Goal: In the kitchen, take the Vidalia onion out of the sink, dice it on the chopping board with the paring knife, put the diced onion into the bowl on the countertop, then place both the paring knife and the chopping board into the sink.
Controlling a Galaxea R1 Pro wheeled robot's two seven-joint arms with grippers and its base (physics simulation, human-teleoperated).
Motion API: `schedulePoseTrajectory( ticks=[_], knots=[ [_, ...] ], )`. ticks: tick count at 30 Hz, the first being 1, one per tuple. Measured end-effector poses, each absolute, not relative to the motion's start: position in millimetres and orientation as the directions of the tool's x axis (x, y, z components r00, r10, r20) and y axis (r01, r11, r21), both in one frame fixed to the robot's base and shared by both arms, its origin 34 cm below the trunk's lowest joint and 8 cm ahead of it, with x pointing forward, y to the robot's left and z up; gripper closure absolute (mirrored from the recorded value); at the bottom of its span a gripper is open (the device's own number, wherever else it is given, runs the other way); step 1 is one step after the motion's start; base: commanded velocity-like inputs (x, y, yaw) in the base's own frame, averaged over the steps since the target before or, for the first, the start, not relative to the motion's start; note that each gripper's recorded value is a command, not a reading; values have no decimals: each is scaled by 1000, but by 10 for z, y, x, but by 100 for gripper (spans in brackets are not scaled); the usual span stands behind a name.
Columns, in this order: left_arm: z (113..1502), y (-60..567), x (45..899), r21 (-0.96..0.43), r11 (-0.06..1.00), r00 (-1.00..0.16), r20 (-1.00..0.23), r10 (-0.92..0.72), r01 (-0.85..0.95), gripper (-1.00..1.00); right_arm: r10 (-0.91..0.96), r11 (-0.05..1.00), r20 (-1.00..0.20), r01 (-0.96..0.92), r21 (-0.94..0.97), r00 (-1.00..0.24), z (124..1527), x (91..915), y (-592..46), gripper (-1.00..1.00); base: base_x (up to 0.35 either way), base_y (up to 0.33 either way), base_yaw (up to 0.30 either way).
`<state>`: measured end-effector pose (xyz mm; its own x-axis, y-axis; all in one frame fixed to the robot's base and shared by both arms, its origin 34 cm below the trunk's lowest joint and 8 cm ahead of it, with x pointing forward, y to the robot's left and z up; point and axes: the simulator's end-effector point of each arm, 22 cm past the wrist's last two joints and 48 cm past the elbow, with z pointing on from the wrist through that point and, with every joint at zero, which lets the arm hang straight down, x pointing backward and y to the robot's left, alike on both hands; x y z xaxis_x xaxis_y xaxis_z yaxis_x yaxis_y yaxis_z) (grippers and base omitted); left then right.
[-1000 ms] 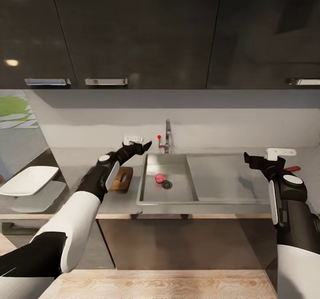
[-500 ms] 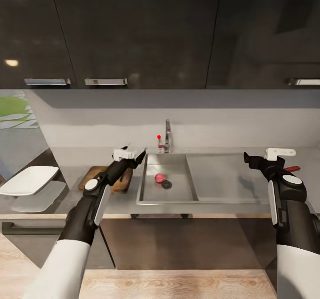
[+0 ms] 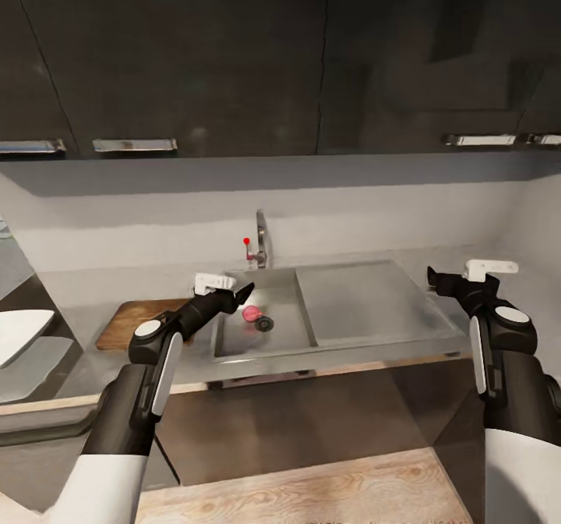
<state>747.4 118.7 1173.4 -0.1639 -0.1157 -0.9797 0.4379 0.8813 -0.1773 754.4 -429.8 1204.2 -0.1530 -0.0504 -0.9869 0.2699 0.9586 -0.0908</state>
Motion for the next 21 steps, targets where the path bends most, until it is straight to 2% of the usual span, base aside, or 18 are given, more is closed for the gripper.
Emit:
schedulePoseTrajectory(
  ticks=[10,15,21],
  knots=[
    [11727,1186,7471,-178,881,-166,-979,-116,438,-100,-50,959,-987,269,-91,-153,12042,7545,-4293,-100,0,-1,-300],
    [11726,1187,7471,-178,881,-166,-979,-115,438,-100,-48,960,-987,267,-88,-153,12039,7547,-4281,-100,4,-205,-254],
    [11727,1188,7470,-178,882,-166,-979,-115,437,-100,-47,960,-987,267,-88,-154,12034,7549,-4276,-100,55,-278,-93]
  ],
)
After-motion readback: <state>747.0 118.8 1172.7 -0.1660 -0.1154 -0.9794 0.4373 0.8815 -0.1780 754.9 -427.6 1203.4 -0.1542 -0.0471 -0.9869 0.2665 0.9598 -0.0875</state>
